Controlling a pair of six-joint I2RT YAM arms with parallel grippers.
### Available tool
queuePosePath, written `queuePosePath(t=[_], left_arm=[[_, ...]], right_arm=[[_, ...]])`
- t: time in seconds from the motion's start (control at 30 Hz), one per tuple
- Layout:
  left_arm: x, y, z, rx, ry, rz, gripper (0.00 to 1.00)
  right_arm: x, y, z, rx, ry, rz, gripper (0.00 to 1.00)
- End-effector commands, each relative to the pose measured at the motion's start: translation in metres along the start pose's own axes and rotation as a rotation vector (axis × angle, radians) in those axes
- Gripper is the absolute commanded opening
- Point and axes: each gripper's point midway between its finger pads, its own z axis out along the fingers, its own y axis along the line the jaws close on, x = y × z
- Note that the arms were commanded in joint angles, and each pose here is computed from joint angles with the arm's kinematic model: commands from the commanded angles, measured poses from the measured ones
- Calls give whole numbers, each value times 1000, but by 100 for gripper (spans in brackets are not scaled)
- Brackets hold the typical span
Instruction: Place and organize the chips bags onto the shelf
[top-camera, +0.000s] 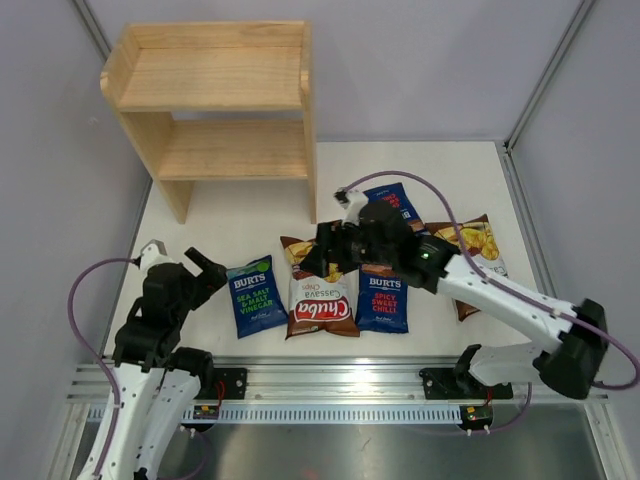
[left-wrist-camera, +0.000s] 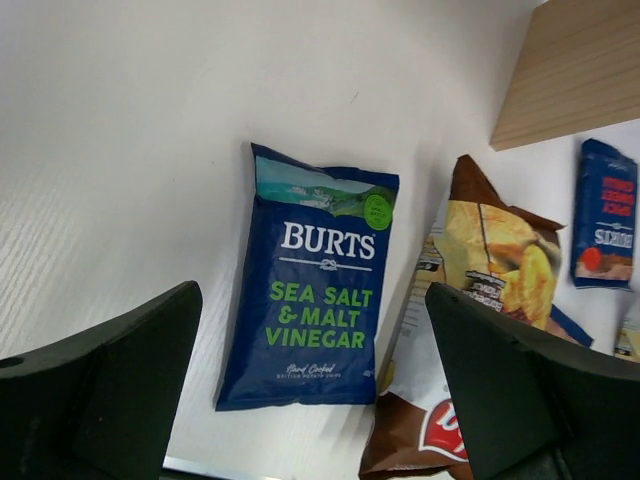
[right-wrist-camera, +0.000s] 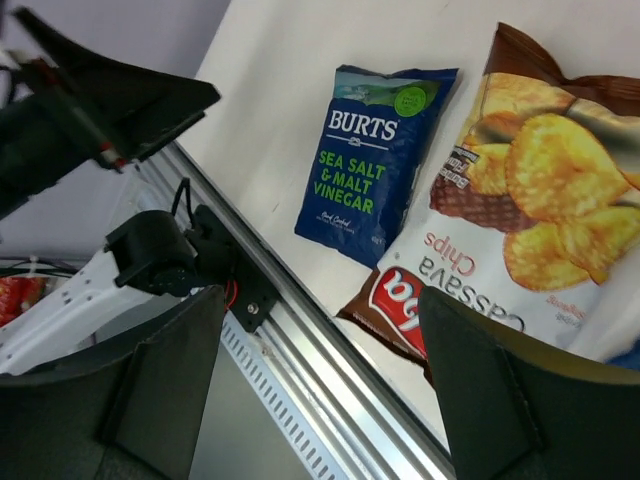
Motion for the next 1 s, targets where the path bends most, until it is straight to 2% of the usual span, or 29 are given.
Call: queuePosePath(t=[0.0, 0.03, 0.07, 0.23, 0.4, 0.53, 0.77, 0.8, 0.97], left_arm=[[-22, -5, -20, 16, -88, -60, 99], [-23, -5, -24, 17, -84, -50, 99], [-25, -6, -28, 16, -87, -46, 99], [-45, -12, -68, 69, -144, -14, 99], [-57, -20, -99, 121, -161, 92, 99], [-61, -28, -113, 193, -189, 195, 99], [-49, -22, -109, 221, -193, 248, 99], [-46, -18, -104, 204, -175, 256, 99], [-44, -20, -103, 216, -167, 282, 99]], right_arm=[[-10, 14, 45, 59, -17, -82, 84], [-2, 4, 69, 114, 7, -82, 83], [-7, 17, 79, 98, -1, -93, 82], [8, 0, 146, 208, 31, -79, 75], [16, -18, 188, 287, 47, -68, 73], [41, -40, 225, 330, 108, -62, 73], [59, -76, 256, 401, 134, -36, 69], [61, -78, 258, 397, 136, -22, 66], [82, -85, 269, 370, 174, 12, 63]])
